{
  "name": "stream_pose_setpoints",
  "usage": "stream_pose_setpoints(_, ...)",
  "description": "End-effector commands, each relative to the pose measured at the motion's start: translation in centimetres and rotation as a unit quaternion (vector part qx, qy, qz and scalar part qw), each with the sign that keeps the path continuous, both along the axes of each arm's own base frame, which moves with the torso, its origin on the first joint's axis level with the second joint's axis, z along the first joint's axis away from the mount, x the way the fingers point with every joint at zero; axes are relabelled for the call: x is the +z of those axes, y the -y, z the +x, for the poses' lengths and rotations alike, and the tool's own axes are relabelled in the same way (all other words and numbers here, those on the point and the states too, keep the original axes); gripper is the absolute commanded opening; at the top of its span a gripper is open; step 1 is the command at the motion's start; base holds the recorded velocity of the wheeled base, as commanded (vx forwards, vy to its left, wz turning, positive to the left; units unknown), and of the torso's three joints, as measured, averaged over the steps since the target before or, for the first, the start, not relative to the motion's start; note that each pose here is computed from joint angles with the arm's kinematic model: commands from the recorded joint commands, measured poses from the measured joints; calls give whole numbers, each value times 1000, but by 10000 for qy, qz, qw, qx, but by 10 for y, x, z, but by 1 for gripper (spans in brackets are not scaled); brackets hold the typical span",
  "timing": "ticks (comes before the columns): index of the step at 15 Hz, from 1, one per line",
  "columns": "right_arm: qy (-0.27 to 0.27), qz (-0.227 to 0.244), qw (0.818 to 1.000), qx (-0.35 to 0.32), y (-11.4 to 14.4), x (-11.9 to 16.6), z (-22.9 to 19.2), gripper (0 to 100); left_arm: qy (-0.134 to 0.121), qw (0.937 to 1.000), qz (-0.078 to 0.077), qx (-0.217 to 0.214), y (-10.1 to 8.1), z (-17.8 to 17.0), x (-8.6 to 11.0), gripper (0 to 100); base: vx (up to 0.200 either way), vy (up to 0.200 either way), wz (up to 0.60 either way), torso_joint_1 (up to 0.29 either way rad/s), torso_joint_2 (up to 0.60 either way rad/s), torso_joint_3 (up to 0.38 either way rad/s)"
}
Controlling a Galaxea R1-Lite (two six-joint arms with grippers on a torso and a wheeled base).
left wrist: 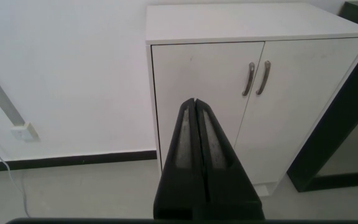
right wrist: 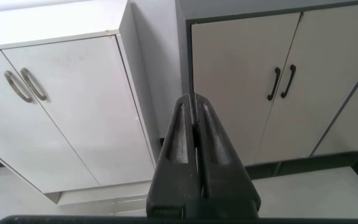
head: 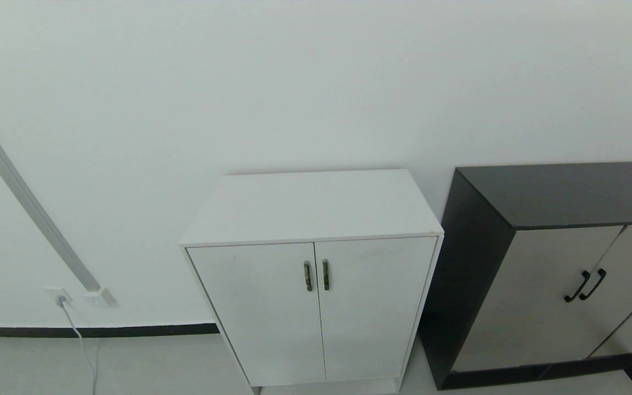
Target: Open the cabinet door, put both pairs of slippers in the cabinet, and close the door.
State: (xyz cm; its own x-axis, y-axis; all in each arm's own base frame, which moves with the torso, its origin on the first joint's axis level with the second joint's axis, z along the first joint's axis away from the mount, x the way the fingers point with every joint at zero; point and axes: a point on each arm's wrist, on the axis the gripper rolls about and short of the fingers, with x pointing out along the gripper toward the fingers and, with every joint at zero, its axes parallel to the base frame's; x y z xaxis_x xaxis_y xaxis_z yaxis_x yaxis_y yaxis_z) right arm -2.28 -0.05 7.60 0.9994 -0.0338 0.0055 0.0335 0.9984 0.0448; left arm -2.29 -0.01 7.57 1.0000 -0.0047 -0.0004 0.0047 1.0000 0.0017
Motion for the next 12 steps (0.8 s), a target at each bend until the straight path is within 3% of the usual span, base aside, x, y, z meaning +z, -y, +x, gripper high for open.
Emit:
stream_pose_setpoints(1,-5,-1,10000,0,0,0,0,0,-6,10000,-1,0,0,0,0,0,0,0,0,0,0,0)
stream_pose_setpoints(12,-5,-9,10000,0,0,0,0,0,-6,10000,-1,0,0,0,0,0,0,0,0,0,0,0)
